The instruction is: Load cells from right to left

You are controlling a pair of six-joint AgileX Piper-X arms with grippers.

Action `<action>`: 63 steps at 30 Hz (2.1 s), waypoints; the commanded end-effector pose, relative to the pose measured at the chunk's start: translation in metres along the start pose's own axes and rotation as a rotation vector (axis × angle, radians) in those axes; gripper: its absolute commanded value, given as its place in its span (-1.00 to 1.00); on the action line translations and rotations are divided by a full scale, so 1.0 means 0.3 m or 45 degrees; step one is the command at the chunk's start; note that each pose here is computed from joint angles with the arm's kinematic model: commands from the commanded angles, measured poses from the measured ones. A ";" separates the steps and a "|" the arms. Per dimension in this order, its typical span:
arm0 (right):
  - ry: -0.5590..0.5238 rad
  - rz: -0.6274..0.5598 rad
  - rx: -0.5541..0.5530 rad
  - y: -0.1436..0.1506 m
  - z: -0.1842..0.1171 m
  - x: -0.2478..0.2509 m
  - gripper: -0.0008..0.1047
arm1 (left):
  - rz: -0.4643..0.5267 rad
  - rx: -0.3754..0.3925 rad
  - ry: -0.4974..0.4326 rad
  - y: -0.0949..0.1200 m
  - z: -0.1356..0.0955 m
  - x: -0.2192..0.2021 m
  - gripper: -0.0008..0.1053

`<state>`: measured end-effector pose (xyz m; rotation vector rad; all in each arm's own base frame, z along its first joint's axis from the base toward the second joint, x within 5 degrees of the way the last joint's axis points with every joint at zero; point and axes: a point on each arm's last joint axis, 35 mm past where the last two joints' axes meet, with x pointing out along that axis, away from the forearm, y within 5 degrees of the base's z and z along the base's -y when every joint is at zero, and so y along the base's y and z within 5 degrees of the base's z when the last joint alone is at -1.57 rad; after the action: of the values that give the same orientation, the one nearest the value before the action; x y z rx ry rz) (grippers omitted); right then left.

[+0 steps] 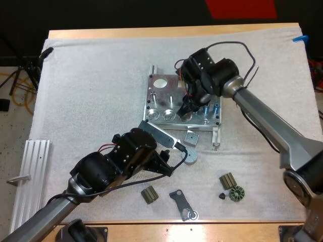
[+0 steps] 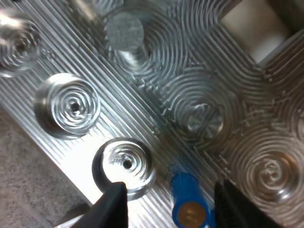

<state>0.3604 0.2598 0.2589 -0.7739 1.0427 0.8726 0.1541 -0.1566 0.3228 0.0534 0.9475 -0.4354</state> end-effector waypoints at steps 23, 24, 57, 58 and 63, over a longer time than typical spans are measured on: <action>0.078 -0.133 0.007 0.016 -0.047 -0.188 -0.20 | 0.004 0.137 -0.053 -0.003 0.014 -0.003 0.20; 0.080 -0.132 0.007 0.019 -0.051 -0.199 -0.20 | 0.000 0.163 -0.066 -0.004 0.017 -0.003 0.20; -0.136 -0.438 0.514 0.040 -0.578 -0.649 -0.20 | 0.174 0.184 -0.432 0.332 0.110 -0.176 0.20; -0.156 -0.452 0.514 0.059 -0.596 -0.662 -0.20 | 0.175 0.187 -0.461 0.327 0.104 -0.198 0.20; -0.236 -0.504 0.510 0.138 -0.666 -0.699 -0.20 | 0.185 0.221 -0.549 0.312 0.074 -0.275 0.20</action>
<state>0.1928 0.0578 0.3869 -0.5299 0.8357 0.3704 0.1676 -0.0492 0.3859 0.1711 0.4905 -0.3788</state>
